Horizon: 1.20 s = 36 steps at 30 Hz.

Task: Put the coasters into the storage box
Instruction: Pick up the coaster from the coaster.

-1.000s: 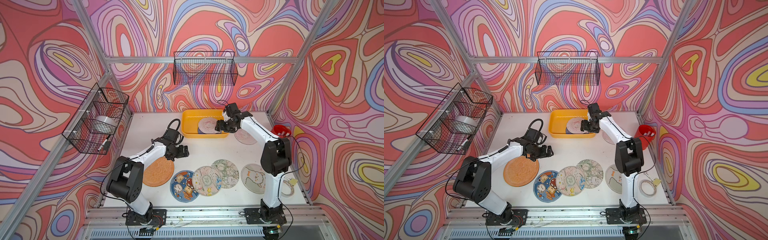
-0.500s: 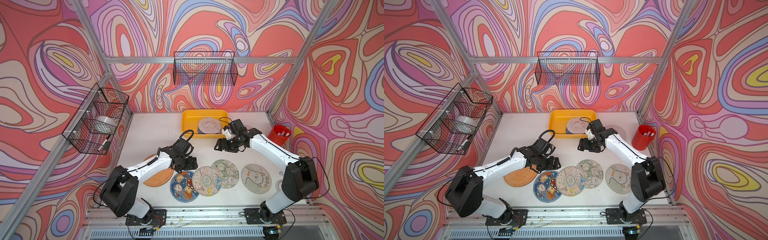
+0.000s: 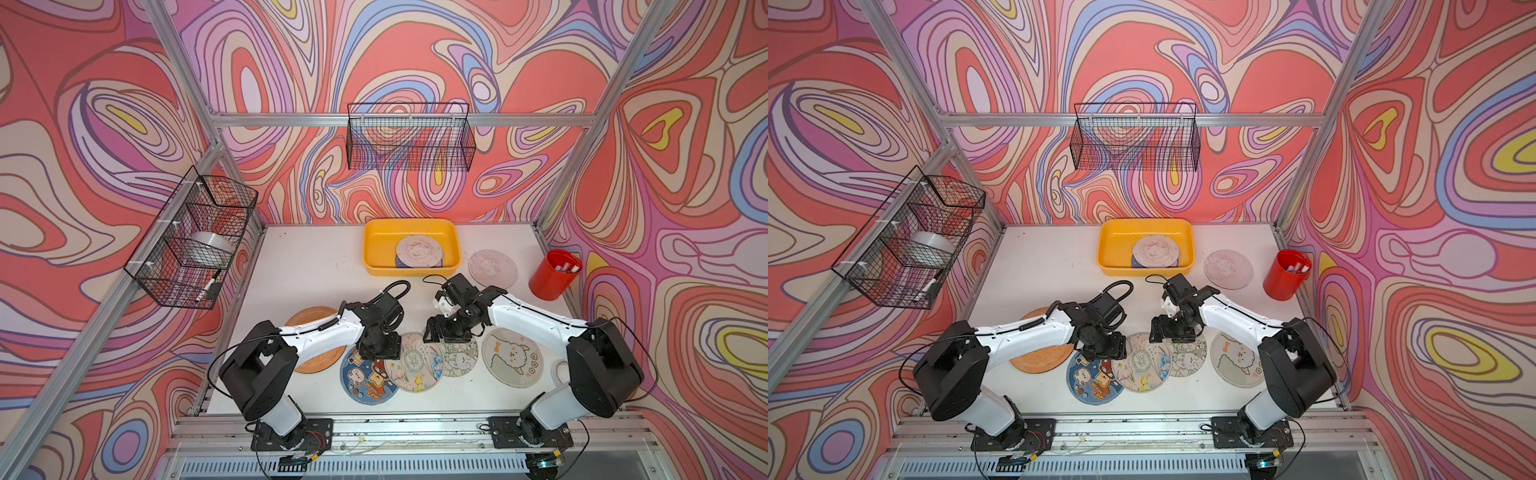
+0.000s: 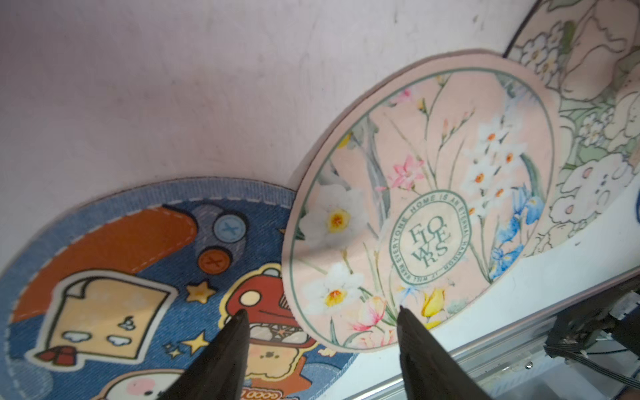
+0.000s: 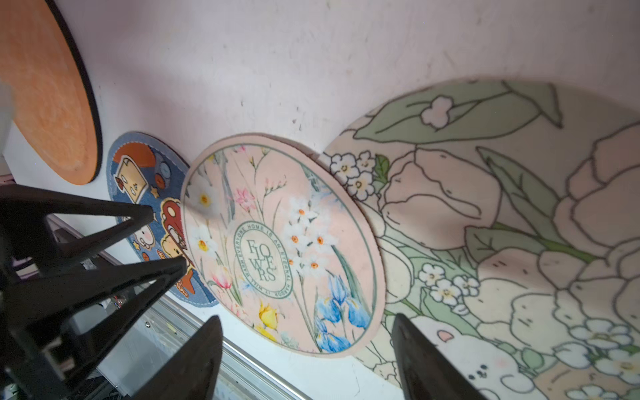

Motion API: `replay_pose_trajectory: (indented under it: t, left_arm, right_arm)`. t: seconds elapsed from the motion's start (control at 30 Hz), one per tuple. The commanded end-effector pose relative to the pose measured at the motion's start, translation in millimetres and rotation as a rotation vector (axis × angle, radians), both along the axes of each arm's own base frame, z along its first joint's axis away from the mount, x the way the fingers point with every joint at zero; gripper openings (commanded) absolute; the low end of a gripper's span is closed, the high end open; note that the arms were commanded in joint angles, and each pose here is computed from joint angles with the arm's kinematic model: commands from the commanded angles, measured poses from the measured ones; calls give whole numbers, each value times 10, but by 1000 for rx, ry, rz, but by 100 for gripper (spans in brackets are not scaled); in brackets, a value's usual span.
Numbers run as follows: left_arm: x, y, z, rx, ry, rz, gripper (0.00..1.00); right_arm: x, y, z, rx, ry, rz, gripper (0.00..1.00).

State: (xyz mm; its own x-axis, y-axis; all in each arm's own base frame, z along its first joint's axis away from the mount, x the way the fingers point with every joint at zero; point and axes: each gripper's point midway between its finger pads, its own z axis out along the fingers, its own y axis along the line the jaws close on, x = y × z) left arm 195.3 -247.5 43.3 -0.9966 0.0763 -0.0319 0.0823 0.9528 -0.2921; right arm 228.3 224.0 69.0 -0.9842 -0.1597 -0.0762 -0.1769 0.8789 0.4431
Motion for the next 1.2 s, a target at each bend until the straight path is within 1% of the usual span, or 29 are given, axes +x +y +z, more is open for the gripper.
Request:
replay_pose_trajectory:
  t: [0.0, 0.13, 0.5, 0.67, 1.17]
  left_arm:
    - [-34, 47, -39, 55, 26, -2, 68]
    - [-29, -2, -45, 64, 31, -26, 68]
    - [-41, -73, -109, 84, 53, -59, 62]
    - [-59, -89, -142, 94, 65, -69, 61]
    - [-73, -133, -186, 96, 84, -81, 57]
  right_arm:
    - [-34, 32, 1, 12, -21, 5, 77]
    - [-91, 1, -93, -2, -8, 9, 76]
    - [-161, -55, -203, -30, 8, 9, 72]
    - [-208, -75, -279, -43, 22, 12, 70]
    - [-317, 54, -393, -29, 50, 32, 65]
